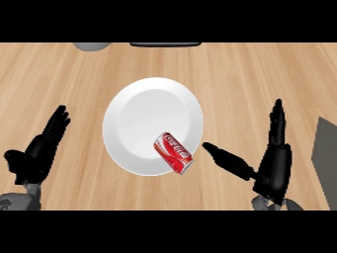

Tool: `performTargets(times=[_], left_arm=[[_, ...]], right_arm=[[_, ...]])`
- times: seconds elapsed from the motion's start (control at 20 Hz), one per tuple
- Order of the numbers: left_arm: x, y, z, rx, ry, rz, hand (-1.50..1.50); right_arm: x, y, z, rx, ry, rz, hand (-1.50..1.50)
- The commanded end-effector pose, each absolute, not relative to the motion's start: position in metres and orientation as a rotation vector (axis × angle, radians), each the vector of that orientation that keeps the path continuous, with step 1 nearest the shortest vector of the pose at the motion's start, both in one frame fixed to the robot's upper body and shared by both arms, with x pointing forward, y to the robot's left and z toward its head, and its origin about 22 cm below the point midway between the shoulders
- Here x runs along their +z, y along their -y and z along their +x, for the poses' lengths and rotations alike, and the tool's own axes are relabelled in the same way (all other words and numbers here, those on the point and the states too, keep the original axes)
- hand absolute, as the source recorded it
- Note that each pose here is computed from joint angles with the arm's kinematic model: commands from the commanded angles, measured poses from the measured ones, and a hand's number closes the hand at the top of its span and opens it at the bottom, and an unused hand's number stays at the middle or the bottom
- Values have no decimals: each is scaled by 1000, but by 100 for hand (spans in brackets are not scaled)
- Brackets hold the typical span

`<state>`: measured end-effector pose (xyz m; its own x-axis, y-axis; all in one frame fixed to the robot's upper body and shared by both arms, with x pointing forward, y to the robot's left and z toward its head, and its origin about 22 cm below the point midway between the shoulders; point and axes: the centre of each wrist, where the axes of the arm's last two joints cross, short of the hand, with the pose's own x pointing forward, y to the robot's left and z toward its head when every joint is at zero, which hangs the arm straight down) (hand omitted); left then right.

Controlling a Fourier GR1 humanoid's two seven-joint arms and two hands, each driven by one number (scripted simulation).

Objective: Pick the can from the placemat and place it in the plate

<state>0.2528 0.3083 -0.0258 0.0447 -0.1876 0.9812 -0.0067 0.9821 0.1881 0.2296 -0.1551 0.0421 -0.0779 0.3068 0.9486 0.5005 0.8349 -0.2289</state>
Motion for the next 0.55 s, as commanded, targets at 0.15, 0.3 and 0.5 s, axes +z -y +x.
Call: performTargets(times=[0.15, 0.3, 0.5], left_arm=[[-27, -304, 246, -147, 1507, 158, 0], [-20, -297, 265, -127, 1511, 147, 0], [-33, -270, 258, -131, 1536, 161, 0]], right_arm=[[1, 199, 196, -100, 1693, -615, -150], [-11, 225, 190, -84, 1704, -585, -150], [-28, 242, 197, -81, 1716, -633, -150]])
